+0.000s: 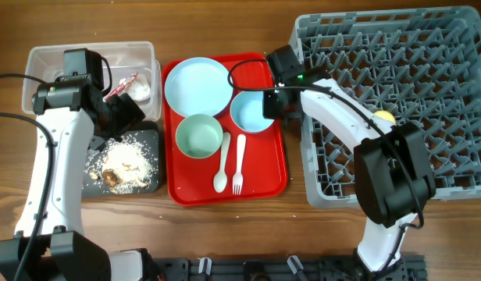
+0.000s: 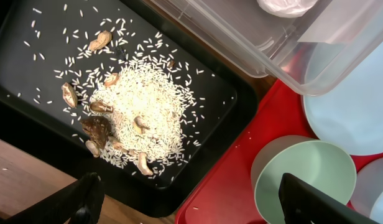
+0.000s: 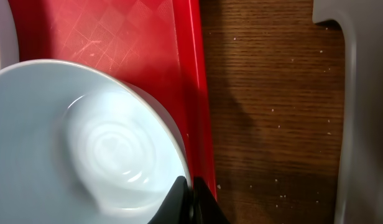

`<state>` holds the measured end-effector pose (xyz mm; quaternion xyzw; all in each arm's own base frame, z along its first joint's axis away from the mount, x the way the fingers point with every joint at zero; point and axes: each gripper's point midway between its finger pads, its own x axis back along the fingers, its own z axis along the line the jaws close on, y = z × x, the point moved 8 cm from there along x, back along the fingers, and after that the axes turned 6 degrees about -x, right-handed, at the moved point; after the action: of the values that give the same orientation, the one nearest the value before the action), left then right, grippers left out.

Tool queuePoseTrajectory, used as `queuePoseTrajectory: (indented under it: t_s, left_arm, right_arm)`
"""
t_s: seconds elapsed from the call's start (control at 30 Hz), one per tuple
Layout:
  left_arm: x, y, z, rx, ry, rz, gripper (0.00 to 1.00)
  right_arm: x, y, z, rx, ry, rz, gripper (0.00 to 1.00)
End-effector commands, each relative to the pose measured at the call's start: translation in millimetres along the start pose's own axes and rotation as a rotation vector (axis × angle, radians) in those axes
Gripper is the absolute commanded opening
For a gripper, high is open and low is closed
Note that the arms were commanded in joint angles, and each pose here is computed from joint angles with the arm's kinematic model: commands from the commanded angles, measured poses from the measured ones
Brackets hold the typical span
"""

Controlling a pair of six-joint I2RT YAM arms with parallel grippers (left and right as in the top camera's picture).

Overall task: Sort waste into correct bins and load items into the dishwasher rack
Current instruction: 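Grasp the light blue bowl with the right gripper and place it in the rack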

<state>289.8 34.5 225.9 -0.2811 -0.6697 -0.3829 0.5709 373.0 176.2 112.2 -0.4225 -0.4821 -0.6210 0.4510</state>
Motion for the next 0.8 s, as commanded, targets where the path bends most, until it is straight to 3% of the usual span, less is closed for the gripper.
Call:
queuePoseTrajectory:
  t_s: [0.0,0.1,0.17,0.23,0.33,0.47,0.6,0.77]
  left_arm:
    - [5,0,2,0.021,0.001,-0.020,0.91]
    - [5,0,2,0.021,0.001,-0.020,0.91]
    - [5,0,2,0.021,0.001,-0.020,0.91]
    - [5,0,2,0.021,0.001,-0.020,0.91]
    - [5,1,2,0.022,-0.002,-0.027,0.91]
    - [5,2,1,0.022,-0.006,-0.033,0.91]
    - [5,3,1,0.022,-0.008,-0.037,0.91]
    - [5,3,1,0.022,-0.008,-0.037,0.91]
  right_arm:
    - [0,0,-1,0.003,-0.018,-0.004,0.04]
    - [48,19,5,0.040,-0.020,-0.150,0.04]
    - [110,37,0,0.056,-0.089,-0.369,0.04]
    - [156,49,-12,0.072,-0.182,-0.559,0.04]
    - [212,75,-30,0.247,-0.454,-0.820,0.04]
    - [248,104,-48,0.460,-0.781,-0.930,0.04]
    - [252,121,-69,0.437,-0.915,-0.945,0.04]
    - [203,139,-78,0.345,-0.993,-0.883,0.04]
